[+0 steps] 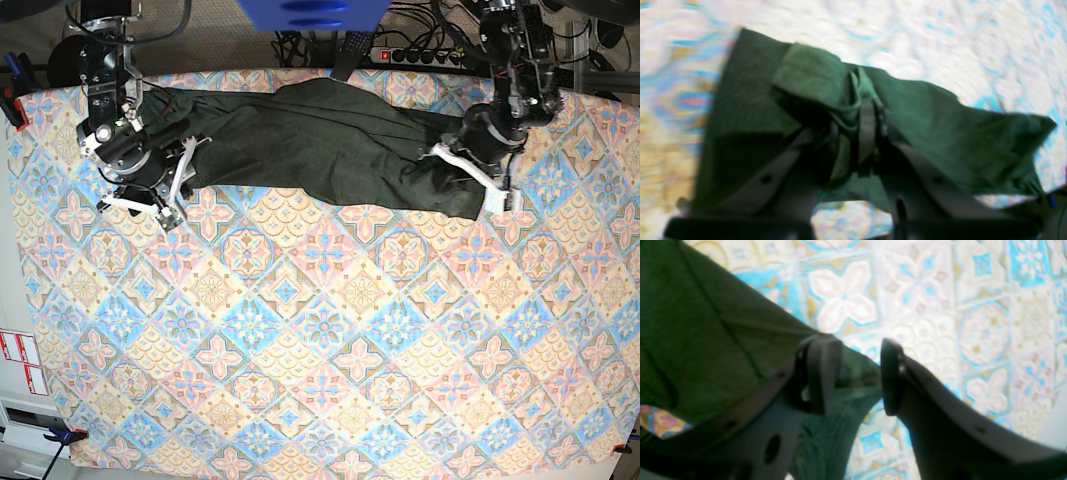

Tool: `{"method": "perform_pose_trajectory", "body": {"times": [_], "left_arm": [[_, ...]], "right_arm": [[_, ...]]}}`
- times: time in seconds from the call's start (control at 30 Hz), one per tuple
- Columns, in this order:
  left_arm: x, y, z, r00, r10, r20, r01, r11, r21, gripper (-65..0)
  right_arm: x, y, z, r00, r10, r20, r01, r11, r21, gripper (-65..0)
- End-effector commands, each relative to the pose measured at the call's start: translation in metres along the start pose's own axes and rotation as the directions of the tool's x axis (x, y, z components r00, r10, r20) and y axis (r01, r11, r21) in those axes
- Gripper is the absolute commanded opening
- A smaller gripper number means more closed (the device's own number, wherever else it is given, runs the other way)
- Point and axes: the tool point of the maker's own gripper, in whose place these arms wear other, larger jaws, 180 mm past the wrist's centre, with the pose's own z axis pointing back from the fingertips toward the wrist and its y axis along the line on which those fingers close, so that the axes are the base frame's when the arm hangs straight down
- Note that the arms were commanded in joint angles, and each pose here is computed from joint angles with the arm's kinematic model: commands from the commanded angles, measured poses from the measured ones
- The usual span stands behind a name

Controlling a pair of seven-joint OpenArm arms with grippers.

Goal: Fold the T-shirt properly
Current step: 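Fold the shirt end with the left gripper toward the middle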

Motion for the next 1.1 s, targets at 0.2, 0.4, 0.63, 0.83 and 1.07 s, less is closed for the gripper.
{"method": "perform_pose_trajectory", "body": {"times": [0.2, 0.4, 0.63, 0.83, 1.07], "left_arm": [[0.0, -0.045, -0.011, 1.0, 0.022, 0.02, -0.02, 0.994, -0.107, -65.0], [-0.017, -0.058, -0.023, 0.999, 0.043, -0.029, -0.047, 0.989, -0.14, -65.0], [-0.041, -0.077, -0.033, 0.994, 0.035, -0.104, -0.054, 0.981, -0.188, -65.0], [-0.044, -0.103, -0.036, 0.993, -0.015, -0.12, -0.016, 0.967, -0.255, -47.9], [-0.021, -0.111, -0.019, 0.996, -0.076, -0.04, 0.063, 0.959, -0.276, -35.4]], "right_arm": [[0.008, -0.013, 0.005, 0.999, -0.001, 0.032, 0.002, 0.999, -0.032, -41.8], [0.008, -0.013, 0.005, 0.999, -0.001, 0.032, 0.002, 0.999, -0.032, -41.8], [0.008, -0.013, 0.005, 0.999, -0.001, 0.032, 0.002, 0.999, -0.032, -41.8], [0.008, -0.013, 0.005, 0.999, -0.001, 0.032, 0.002, 0.999, -0.032, -41.8], [0.007, -0.015, 0.005, 0.999, -0.004, 0.032, 0.005, 0.999, -0.037, -41.8]]}}
